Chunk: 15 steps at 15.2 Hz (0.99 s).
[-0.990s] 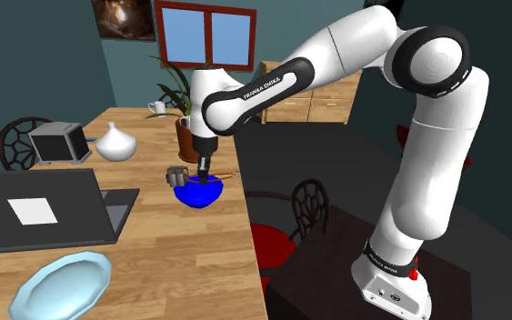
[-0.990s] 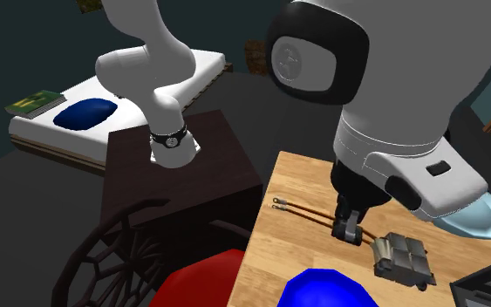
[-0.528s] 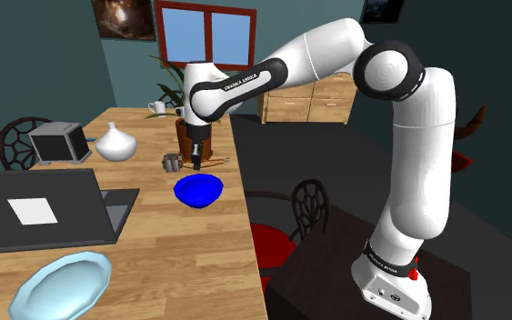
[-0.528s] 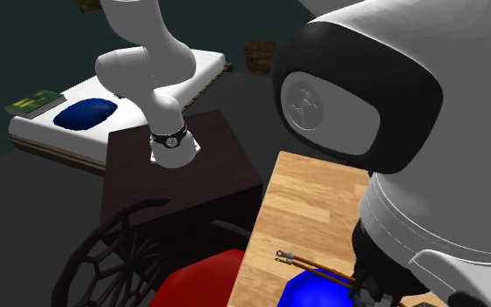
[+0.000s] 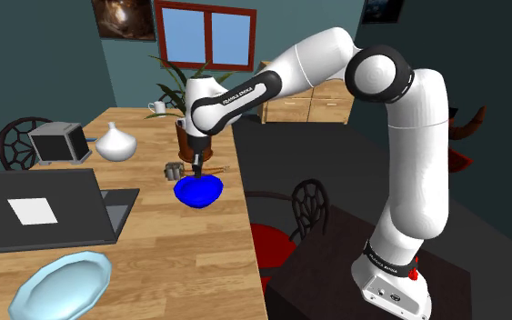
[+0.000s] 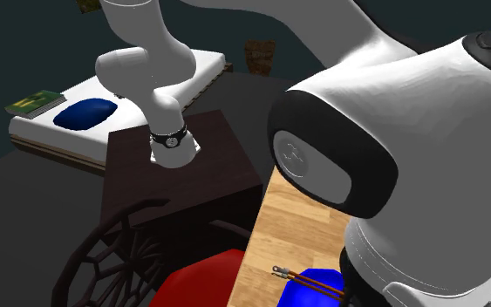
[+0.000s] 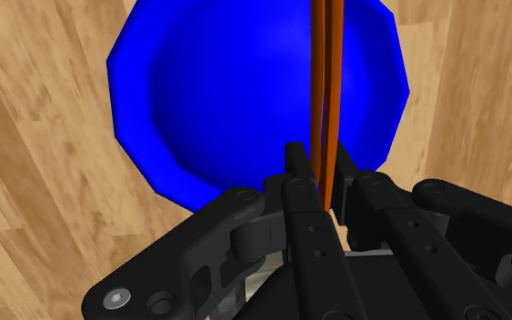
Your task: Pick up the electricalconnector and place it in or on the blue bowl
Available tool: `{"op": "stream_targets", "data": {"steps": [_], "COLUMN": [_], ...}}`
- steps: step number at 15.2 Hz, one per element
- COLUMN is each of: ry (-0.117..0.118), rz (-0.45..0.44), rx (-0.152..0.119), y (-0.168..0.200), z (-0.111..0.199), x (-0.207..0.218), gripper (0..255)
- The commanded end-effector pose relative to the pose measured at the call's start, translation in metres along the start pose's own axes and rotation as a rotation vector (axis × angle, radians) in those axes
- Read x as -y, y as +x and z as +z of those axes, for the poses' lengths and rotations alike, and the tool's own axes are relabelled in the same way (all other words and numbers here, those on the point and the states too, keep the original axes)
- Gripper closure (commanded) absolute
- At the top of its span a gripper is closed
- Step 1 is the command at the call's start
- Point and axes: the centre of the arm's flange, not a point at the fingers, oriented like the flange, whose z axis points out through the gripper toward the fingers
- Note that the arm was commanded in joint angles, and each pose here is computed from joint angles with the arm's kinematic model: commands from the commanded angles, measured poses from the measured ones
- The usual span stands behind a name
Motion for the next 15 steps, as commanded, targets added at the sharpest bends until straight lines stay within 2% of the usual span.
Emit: {"op": "stream_targets", "data": {"steps": [1, 5, 13, 14, 15], "ry": [0.000, 0.000, 0.000, 0.000, 0.000], "rz": [0.000, 0.000, 0.000, 0.000, 0.000], "rx": [-0.001, -0.001, -0.001, -0.001, -0.001], "y": [-0.001, -0.003, -0.003, -0.003, -0.003], "z": [0.010, 0.030, 0.030, 0.030, 0.030], "x": [-0.001, -0.001, -0.001, -0.001, -0.001], "gripper": [255, 255, 255, 0, 0]}}
